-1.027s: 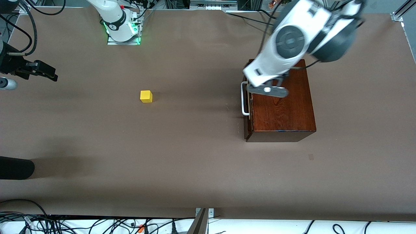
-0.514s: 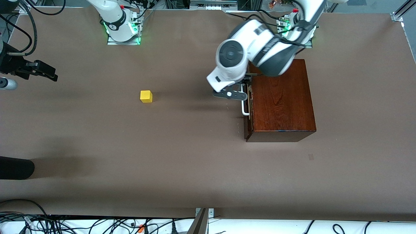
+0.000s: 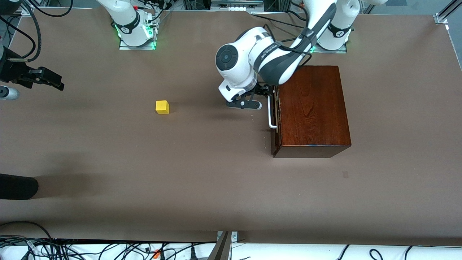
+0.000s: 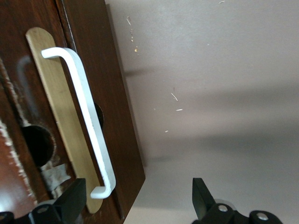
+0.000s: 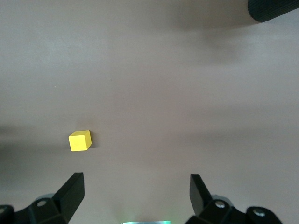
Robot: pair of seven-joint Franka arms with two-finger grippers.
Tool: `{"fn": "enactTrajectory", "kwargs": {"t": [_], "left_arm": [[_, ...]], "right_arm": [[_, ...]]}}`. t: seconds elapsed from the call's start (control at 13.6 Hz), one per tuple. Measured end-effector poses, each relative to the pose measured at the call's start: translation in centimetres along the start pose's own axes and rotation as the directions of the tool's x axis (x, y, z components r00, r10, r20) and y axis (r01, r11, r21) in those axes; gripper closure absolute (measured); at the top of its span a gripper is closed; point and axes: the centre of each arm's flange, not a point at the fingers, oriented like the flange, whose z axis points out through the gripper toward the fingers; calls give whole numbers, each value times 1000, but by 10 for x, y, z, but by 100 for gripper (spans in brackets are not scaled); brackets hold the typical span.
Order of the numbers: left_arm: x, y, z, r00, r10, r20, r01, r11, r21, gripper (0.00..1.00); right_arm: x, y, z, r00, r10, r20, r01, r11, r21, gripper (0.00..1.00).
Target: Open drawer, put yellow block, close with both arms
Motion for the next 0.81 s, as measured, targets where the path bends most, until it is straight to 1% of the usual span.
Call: {"fn": "enactTrajectory", "kwargs": {"t": [0.22, 0.44, 0.66, 0.81], "left_arm": [[1, 8, 20, 999, -28, -41, 29, 999, 21, 0], [1, 7, 37, 995, -56, -81, 61, 996, 66, 0], [3, 5, 40, 993, -75, -96, 83, 993, 79, 0], [5, 3, 41, 989, -82, -120, 94, 991, 99, 0]], "right_arm": [[0, 0, 0, 1000, 0, 0, 0, 1000, 0, 0], [0, 0, 0, 1000, 0, 0, 0, 1000, 0, 0], [0, 0, 0, 1000, 0, 0, 0, 1000, 0, 0], [0, 0, 0, 1000, 0, 0, 0, 1000, 0, 0]]}}
